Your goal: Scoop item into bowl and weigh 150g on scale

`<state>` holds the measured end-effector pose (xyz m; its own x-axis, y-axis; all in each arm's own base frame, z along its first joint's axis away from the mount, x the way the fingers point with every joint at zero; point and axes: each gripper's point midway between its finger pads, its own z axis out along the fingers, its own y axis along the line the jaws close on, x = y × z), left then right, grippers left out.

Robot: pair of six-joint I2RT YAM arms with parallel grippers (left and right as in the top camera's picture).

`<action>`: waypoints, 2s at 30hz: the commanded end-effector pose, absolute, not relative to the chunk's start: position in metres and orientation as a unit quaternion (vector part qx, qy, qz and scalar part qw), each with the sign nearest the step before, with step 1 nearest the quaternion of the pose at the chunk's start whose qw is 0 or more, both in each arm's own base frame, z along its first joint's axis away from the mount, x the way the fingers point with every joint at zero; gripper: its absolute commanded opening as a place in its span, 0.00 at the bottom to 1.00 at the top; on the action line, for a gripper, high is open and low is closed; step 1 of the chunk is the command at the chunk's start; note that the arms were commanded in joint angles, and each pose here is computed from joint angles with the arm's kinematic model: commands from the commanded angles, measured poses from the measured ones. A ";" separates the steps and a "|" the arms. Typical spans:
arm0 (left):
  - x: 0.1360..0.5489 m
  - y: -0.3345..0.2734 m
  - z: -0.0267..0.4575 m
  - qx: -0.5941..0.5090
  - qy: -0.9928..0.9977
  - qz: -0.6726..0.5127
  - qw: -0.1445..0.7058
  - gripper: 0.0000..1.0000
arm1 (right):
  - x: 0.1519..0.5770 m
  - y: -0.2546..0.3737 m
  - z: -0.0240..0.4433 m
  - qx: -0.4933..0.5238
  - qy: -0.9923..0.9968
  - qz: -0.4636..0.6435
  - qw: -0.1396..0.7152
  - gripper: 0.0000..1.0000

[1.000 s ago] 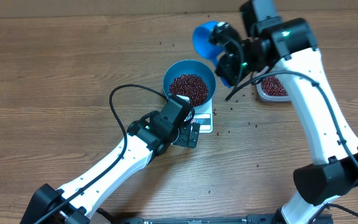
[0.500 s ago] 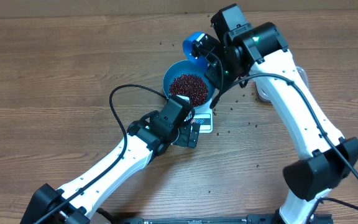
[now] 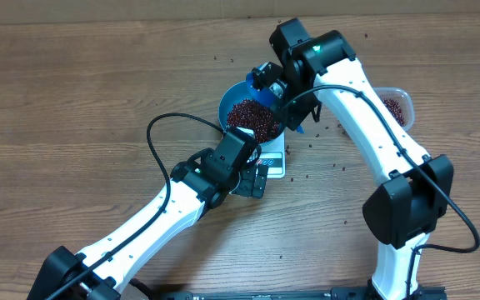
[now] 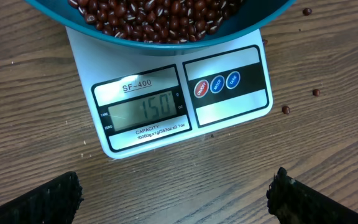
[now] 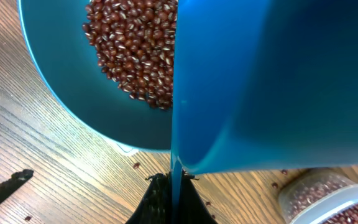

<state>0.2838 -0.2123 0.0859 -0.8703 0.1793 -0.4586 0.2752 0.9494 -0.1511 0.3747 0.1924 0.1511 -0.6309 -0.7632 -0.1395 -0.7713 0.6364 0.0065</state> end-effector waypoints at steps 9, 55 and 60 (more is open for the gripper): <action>0.283 -0.211 0.084 0.128 0.960 -0.101 0.226 1.00 | 0.376 0.203 0.134 -0.460 0.886 -0.035 0.049 0.04; 0.283 -0.211 0.084 0.128 0.960 -0.101 0.226 0.99 | 0.346 0.151 0.115 0.067 0.915 0.396 -0.019 0.62; 0.283 -0.211 0.084 0.128 0.960 -0.101 0.226 0.99 | 0.338 0.157 0.104 0.111 0.908 0.404 -0.004 0.62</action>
<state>0.2838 -0.2123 0.0859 -0.8704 0.1793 -0.4585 0.2753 0.9493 -0.1514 0.3472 0.1464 0.0873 -0.9899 0.1284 0.0598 0.1333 0.7014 0.7002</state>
